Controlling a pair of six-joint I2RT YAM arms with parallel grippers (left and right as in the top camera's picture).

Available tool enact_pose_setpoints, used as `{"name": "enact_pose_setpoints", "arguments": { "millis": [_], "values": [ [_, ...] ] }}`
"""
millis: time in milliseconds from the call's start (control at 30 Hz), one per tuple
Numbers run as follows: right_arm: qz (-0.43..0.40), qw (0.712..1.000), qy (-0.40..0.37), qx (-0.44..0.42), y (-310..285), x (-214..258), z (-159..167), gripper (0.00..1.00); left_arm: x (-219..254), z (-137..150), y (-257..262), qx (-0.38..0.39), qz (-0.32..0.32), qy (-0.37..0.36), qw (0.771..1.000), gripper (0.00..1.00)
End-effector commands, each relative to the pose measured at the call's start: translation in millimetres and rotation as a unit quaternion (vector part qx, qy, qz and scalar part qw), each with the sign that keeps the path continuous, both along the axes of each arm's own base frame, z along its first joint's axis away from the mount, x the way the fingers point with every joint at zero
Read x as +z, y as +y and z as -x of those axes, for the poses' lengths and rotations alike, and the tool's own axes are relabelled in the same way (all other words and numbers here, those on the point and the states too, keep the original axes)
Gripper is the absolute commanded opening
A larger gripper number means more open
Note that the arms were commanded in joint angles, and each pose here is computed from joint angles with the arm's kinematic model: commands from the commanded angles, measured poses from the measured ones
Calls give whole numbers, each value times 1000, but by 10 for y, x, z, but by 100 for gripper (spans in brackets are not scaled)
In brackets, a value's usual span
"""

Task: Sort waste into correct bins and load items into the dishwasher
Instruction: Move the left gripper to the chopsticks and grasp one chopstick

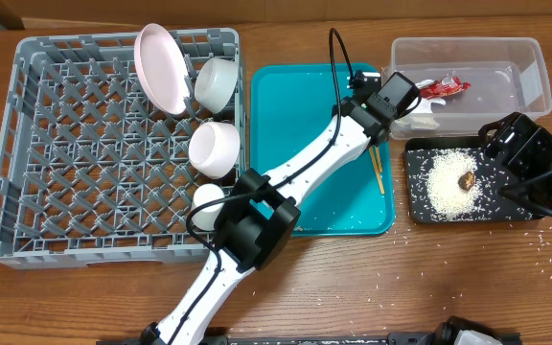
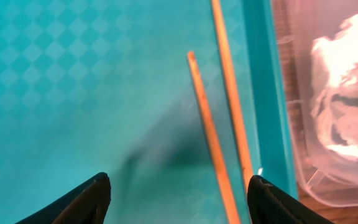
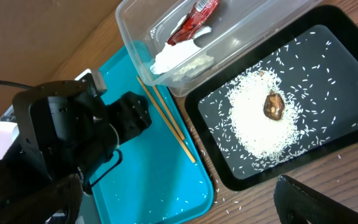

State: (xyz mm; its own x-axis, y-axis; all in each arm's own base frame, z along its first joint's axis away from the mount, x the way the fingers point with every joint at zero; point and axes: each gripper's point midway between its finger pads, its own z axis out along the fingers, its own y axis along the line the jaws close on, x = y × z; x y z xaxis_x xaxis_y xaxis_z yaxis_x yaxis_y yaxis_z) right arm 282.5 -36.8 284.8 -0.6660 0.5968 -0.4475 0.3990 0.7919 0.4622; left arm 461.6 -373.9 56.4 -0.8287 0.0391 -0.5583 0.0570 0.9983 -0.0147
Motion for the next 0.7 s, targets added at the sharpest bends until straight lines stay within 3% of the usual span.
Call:
{"name": "enact_pose_setpoints", "arguments": {
  "millis": [0, 667],
  "values": [
    [1, 1000, -7, -1, -9, 49, -14, 100, -38, 16, -22, -22, -23, -14, 999, 71],
    [1, 1000, -7, -1, -9, 49, -13, 100, -267, 8, -13, -22, -23, -21, 999, 68]
  ]
}}
